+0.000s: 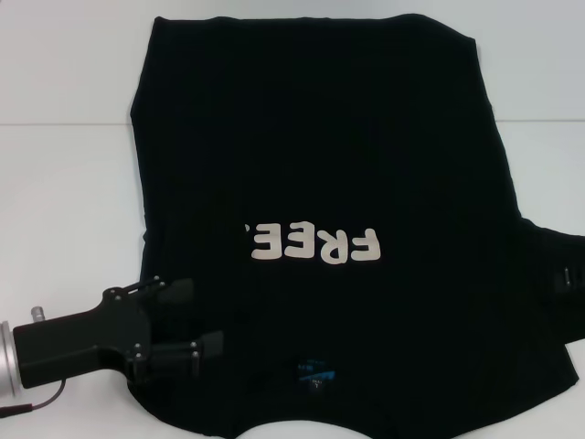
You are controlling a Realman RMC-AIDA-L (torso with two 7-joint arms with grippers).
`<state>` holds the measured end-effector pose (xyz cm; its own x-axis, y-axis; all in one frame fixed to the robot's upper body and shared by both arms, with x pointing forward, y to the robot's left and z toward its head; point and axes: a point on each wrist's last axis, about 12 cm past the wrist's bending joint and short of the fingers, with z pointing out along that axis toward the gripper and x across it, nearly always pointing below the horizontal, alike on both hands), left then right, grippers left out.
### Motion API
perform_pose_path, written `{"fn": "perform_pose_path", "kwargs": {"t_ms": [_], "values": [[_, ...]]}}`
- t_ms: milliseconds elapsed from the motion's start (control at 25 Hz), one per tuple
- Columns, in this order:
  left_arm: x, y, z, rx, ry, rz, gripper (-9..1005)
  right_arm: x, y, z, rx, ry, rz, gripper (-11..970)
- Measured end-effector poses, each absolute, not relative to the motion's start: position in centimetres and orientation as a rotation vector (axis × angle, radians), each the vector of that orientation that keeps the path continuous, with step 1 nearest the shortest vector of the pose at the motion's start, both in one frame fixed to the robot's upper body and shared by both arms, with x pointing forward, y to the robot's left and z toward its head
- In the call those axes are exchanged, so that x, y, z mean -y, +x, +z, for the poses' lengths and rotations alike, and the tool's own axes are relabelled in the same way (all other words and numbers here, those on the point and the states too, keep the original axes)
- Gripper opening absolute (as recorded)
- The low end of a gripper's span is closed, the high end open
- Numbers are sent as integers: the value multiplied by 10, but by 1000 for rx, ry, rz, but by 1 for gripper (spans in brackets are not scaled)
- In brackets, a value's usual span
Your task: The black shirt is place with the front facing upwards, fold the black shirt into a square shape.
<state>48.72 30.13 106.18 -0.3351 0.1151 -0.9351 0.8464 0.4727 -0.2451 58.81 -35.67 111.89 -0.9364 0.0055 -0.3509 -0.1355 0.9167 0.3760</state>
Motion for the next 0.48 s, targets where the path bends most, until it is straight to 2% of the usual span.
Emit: {"fn": "perform_pose_path", "kwargs": {"t_ms": [320,480], "values": [[-301,488,1062,-1761,824,-952,933,355,591,1118,-2750,-78,551,882],[-301,489,1062,-1761,824,-950,933,359,591,1120,-2751,-69,539,796]]}}
